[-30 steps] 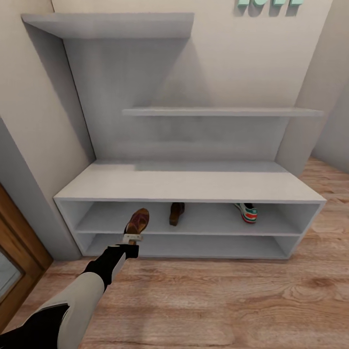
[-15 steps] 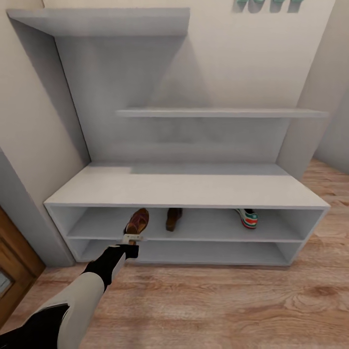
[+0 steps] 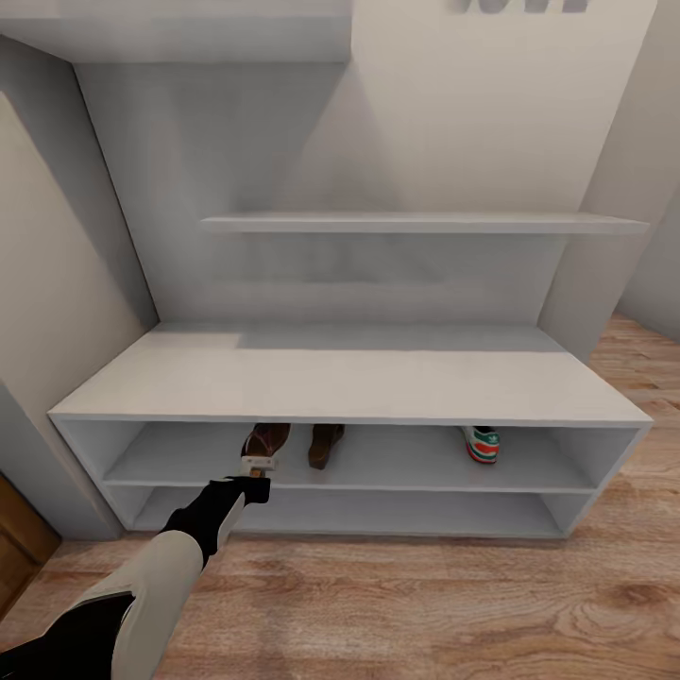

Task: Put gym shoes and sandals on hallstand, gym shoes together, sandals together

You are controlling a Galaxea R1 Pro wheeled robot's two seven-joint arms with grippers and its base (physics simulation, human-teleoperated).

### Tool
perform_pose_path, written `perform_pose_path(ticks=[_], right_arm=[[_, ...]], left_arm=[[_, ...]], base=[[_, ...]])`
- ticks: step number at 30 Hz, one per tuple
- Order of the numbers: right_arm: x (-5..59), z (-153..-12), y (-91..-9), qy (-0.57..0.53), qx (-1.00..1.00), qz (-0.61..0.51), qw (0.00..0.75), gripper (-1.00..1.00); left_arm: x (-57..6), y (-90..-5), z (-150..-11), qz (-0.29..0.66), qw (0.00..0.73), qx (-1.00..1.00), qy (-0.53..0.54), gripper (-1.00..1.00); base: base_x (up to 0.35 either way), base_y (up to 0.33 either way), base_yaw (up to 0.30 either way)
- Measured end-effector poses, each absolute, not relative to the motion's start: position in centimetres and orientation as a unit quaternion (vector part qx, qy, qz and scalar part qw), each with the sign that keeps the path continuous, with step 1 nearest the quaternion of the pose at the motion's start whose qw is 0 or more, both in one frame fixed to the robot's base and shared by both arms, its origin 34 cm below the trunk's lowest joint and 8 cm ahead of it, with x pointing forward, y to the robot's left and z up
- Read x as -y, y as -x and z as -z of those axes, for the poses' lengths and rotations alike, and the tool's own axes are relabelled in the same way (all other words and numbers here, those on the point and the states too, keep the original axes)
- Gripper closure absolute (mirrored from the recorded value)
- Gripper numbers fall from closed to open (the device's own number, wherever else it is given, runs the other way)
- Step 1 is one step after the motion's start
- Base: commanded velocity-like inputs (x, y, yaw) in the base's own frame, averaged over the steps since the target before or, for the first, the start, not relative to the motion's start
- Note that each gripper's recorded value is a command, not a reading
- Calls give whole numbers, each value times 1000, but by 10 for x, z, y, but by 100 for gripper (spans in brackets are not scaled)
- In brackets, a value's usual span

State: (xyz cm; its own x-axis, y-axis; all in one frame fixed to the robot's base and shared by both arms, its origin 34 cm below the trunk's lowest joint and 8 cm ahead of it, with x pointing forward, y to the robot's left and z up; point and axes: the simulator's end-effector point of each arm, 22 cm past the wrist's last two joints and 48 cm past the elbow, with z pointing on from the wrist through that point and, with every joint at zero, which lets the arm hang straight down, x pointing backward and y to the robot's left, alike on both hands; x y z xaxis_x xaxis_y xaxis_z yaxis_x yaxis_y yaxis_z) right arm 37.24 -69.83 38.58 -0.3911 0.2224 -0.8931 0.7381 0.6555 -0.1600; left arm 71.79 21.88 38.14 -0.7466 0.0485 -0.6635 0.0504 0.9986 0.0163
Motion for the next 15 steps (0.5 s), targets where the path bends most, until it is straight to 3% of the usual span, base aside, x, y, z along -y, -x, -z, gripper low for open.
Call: perform_pose_path(ticks=[10, 15], right_arm=[[699, -386, -372, -306, -785, 281, 459, 100], [699, -386, -372, -306, -785, 281, 459, 100]], left_arm=[[-220, -718, -382, 1, 356, -934, -27, 100], [-219, -719, -383, 1, 359, -933, -26, 100]], base=[[172, -106, 0], [58, -31, 0]])
